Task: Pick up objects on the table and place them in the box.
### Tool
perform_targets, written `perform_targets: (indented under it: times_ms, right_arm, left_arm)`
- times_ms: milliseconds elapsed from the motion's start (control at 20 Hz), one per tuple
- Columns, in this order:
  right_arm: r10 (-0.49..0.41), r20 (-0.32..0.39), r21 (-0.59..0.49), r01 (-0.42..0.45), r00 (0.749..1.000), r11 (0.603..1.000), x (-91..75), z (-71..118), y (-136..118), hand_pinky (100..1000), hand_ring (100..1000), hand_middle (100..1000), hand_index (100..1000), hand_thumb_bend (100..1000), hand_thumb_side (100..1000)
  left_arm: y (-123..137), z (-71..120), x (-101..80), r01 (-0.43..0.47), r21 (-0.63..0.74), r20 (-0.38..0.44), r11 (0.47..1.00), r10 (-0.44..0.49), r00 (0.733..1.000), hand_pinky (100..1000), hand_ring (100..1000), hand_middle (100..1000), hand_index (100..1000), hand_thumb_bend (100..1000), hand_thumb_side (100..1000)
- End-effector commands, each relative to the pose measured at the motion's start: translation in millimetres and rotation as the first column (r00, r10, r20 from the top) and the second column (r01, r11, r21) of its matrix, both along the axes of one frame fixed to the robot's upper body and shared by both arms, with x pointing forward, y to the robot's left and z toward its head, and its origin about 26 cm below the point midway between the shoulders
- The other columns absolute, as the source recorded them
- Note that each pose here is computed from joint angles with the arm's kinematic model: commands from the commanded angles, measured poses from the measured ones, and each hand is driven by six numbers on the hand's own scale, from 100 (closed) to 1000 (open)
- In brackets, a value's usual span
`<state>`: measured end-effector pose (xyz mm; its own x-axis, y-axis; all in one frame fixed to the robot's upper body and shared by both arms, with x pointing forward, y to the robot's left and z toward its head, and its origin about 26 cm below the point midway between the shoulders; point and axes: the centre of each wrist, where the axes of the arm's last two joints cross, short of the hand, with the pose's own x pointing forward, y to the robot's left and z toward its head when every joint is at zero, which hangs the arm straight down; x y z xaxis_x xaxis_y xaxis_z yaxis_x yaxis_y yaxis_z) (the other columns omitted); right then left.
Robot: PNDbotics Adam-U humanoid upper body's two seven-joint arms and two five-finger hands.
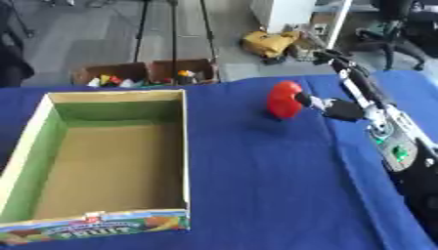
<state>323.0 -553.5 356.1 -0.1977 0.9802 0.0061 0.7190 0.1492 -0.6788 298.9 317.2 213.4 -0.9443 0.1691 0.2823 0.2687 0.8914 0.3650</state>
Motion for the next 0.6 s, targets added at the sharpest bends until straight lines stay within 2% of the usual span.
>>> perform_targets:
  times_ms: [50,200,250,300,600]
  right_arm:
    - [-0.001,0.038,-0.025,0.002,0.999,1.000,-14.6,23.0,-5.3,925,1000,787,1000,713,943]
    - [0.031,0.024,-0.040,-0.030,0.999,0.999,-11.4,23.0,1.5,925,1000,785,1000,713,946]
    - [0.038,0.018,-0.045,-0.038,0.999,0.998,-10.8,23.0,3.2,924,1000,786,1000,738,939]
    - [0.045,0.012,-0.051,-0.044,0.999,0.998,-10.3,22.9,4.8,924,1000,786,1000,714,946]
    - [0.074,0.005,-0.069,-0.073,0.997,0.995,-4.1,20.6,13.1,924,1000,791,1000,711,936]
  left_arm:
    - [6.1,7.1,-4.7,-0.032,0.097,0.119,0.995,0.021,0.993,567,720,686,901,100,797]
    - [5.3,6.7,-4.5,-0.031,0.102,0.115,0.994,0.019,0.993,568,719,686,901,100,797]
    - [5.0,6.9,-4.5,-0.030,0.102,0.115,0.994,0.018,0.993,568,719,685,901,100,797]
    - [4.8,7.1,-4.5,-0.029,0.103,0.115,0.994,0.017,0.993,569,719,685,901,100,797]
    - [3.0,7.0,-4.1,-0.020,0.103,0.113,0.994,0.008,0.994,568,717,685,901,100,799]
